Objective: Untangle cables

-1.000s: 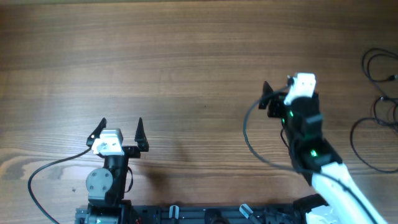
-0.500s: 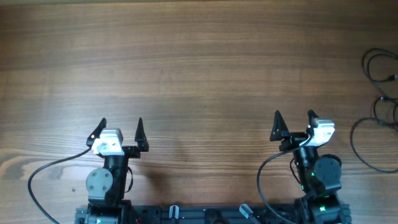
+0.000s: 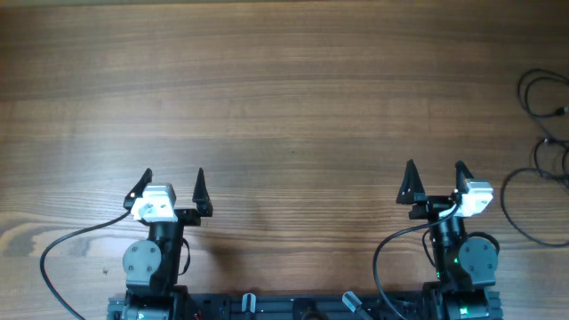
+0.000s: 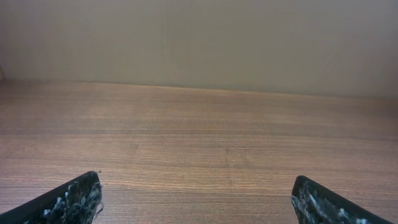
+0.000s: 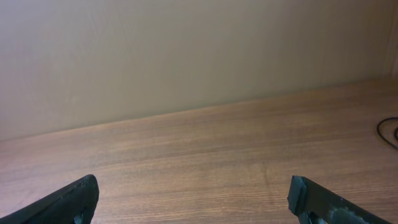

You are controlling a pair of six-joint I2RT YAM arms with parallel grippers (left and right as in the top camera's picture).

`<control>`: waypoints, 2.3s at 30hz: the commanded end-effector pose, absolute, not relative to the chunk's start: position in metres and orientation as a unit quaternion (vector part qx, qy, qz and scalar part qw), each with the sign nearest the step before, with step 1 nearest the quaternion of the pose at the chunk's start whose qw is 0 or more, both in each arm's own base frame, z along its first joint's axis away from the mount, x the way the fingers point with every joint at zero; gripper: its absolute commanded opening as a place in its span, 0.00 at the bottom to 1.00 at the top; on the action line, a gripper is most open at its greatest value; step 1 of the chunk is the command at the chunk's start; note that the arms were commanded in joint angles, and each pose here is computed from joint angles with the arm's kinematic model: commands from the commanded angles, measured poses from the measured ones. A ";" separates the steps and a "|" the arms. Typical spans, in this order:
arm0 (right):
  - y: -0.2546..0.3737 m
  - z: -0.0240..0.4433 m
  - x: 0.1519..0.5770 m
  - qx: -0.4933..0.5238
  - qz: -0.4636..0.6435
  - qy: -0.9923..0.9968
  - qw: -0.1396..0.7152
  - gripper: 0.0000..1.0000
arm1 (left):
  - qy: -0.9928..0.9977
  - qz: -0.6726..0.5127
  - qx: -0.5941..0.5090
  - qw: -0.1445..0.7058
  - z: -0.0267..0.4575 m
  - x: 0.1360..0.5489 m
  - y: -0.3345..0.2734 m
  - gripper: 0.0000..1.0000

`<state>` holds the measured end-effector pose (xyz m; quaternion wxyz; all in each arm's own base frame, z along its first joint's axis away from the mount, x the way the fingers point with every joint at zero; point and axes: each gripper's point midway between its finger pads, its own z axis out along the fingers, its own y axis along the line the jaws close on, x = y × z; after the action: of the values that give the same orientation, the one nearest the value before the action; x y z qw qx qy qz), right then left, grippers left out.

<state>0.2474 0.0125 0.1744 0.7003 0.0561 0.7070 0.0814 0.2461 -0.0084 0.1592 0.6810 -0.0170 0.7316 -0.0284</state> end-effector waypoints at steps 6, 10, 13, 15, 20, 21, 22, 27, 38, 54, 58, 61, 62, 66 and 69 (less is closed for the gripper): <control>0.029 0.176 0.245 -0.044 0.061 0.704 0.706 1.00 | 0.731 -0.021 -0.013 0.682 0.158 0.246 -0.007 1.00; 0.019 0.176 0.246 -0.039 0.037 0.704 0.708 1.00 | 0.731 -0.021 -0.013 0.682 0.158 0.246 -0.007 1.00; 0.013 0.176 0.246 -0.038 0.017 0.705 0.708 1.00 | 0.731 -0.021 -0.014 0.682 0.158 0.246 -0.007 1.00; 0.013 0.175 0.246 -0.036 0.019 0.705 0.708 1.00 | 0.731 -0.021 -0.013 0.682 0.158 0.246 -0.007 1.00; 0.014 0.175 0.246 -0.037 0.021 0.706 0.707 1.00 | 0.731 -0.021 -0.013 0.682 0.158 0.246 -0.007 1.00; 0.014 0.175 0.246 -0.037 0.021 0.706 0.707 1.00 | 0.731 -0.021 -0.013 0.682 0.158 0.246 -0.007 1.00; 0.013 0.175 0.246 -0.036 0.020 0.706 0.707 1.00 | 0.731 -0.021 -0.013 0.682 0.158 0.246 -0.007 1.00; 0.013 0.175 0.246 -0.037 0.019 0.705 0.708 1.00 | 0.731 -0.021 -0.013 0.682 0.158 0.246 -0.007 1.00; 0.014 0.176 0.246 -0.037 0.020 0.705 0.708 1.00 | 0.731 -0.021 -0.014 0.682 0.158 0.246 -0.007 1.00; 0.014 0.174 0.247 -0.037 0.021 0.708 0.705 1.00 | 0.731 -0.021 -0.013 0.682 0.158 0.246 -0.007 1.00; 0.014 0.174 0.247 -0.037 0.021 0.708 0.705 1.00 | 0.731 -0.021 -0.014 0.682 0.158 0.246 -0.007 1.00; 0.014 0.174 0.247 -0.037 0.021 0.708 0.705 1.00 | 0.731 -0.021 -0.013 0.682 0.158 0.246 -0.007 1.00; 0.014 0.174 0.247 -0.037 0.021 0.708 0.705 1.00 | 0.731 -0.021 -0.013 0.682 0.158 0.246 -0.007 1.00; 0.014 0.174 0.247 -0.037 0.021 0.708 0.705 1.00 | 0.731 -0.021 -0.013 0.682 0.158 0.246 -0.007 1.00; 0.014 0.174 0.247 -0.037 0.021 0.708 0.705 1.00 | 0.731 -0.021 -0.013 0.682 0.158 0.246 -0.007 1.00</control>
<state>0.2471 0.0142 0.1725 0.7018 -0.0308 0.7112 0.0267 0.2461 -0.0084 0.1592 0.6810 -0.0170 0.7316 -0.0284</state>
